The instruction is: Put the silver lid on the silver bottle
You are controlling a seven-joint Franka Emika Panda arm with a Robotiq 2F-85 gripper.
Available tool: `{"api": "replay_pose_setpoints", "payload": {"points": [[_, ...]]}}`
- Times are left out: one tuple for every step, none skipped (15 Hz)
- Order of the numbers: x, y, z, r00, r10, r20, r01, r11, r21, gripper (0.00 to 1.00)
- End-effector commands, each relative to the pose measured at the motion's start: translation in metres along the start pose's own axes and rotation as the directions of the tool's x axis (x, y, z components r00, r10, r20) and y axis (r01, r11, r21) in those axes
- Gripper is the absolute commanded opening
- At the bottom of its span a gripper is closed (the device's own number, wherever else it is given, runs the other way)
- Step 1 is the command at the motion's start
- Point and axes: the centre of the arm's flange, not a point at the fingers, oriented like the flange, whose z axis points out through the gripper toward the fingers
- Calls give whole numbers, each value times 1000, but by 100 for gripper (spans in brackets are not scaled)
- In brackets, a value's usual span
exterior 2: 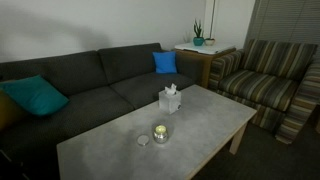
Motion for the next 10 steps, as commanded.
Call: {"api": "replay_pose_setpoints", "payload": {"points": [[0,0,0,1000,0,0,0,1000,0,100],[0,0,0,1000,0,0,0,1000,0,100],[0,0,0,1000,0,0,0,1000,0,100],[0,0,0,1000,0,0,0,1000,0,100],[0,0,0,1000,0,0,0,1000,0,100],[4,1,-2,1000,-6,7,6,1000,-6,100],[9,2,-4,1000,-17,14,18,1000,-8,100],[13,3,-6,1000,-24,19,24,1000,-8,100],[19,4,-8,999,-40,26,40,999,-9,100],[24,5,-9,998,-51,29,52,999,-11,100]]}}
